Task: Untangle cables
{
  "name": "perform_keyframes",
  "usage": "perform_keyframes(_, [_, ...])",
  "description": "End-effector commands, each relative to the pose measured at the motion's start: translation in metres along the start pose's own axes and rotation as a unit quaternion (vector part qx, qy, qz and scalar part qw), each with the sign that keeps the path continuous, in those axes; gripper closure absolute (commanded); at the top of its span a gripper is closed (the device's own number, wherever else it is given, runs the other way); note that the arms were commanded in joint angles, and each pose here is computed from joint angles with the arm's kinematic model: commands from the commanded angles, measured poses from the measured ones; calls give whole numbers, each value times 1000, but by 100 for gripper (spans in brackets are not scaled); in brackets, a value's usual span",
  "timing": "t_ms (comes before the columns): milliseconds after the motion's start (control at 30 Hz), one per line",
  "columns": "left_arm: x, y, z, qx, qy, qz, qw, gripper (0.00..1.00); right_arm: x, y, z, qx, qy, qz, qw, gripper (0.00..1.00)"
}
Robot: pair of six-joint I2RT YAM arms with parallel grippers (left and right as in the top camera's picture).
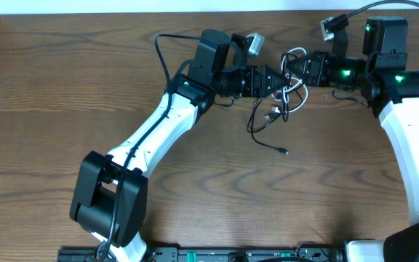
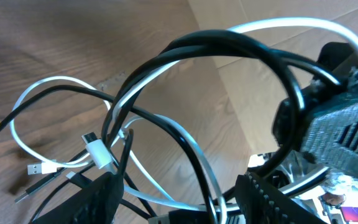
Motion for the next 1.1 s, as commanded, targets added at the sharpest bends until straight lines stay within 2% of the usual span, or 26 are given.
perform_keyframes(0, [-2, 3, 0, -4, -9, -30, 1000, 34, 4, 0, 0, 2, 7, 2, 1000, 99])
perform_keyframes(267, [-6, -7, 17, 2, 14, -29, 999, 34, 3, -2, 0, 6, 5, 6, 1000, 99])
perform_keyframes(500, [20, -22, 37, 29, 29, -57, 998, 36, 3, -3, 0, 10, 3, 9, 1000, 99])
perform_keyframes(633, [34, -28, 45, 38, 41, -69, 996, 47, 2, -3, 0, 7, -3, 9, 1000, 99])
perform_keyframes(700, [38, -29, 46, 34, 54, -71, 995, 62, -1, -3, 0, 3, -19, 12, 1000, 99])
perform_keyframes(733, [41, -29, 46, 30, 69, -69, 995, 72, -4, -3, -1, -2, -39, 17, 999, 99])
perform_keyframes(767, [44, -29, 45, 26, 86, -62, 994, 87, -12, -4, -2, -12, -85, 34, 996, 99])
perform_keyframes(800, [47, -29, 43, 24, 96, -54, 994, 92, -21, -5, -4, -26, -146, 57, 987, 99])
perform_keyframes(867, [55, -30, 38, 25, 124, -52, 991, 92, -41, -10, -13, -52, -279, 93, 954, 99])
perform_keyframes(900, [61, -31, 34, 29, 139, -51, 989, 92, -47, -13, -16, -54, -317, 96, 942, 99])
perform_keyframes(1067, [78, -38, 21, 47, 197, -61, 977, 93, -57, -18, -24, -56, -386, 100, 915, 99])
Point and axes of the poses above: each gripper's point midway between its finger pads, its own z axis out along the fingers, its own x axis along the line the jaws close on, y = z × x, the point moved 10 cm from there along -z, back along the fingers, and after that the axes turned 8 degrees about z, right-handed, at the moved point
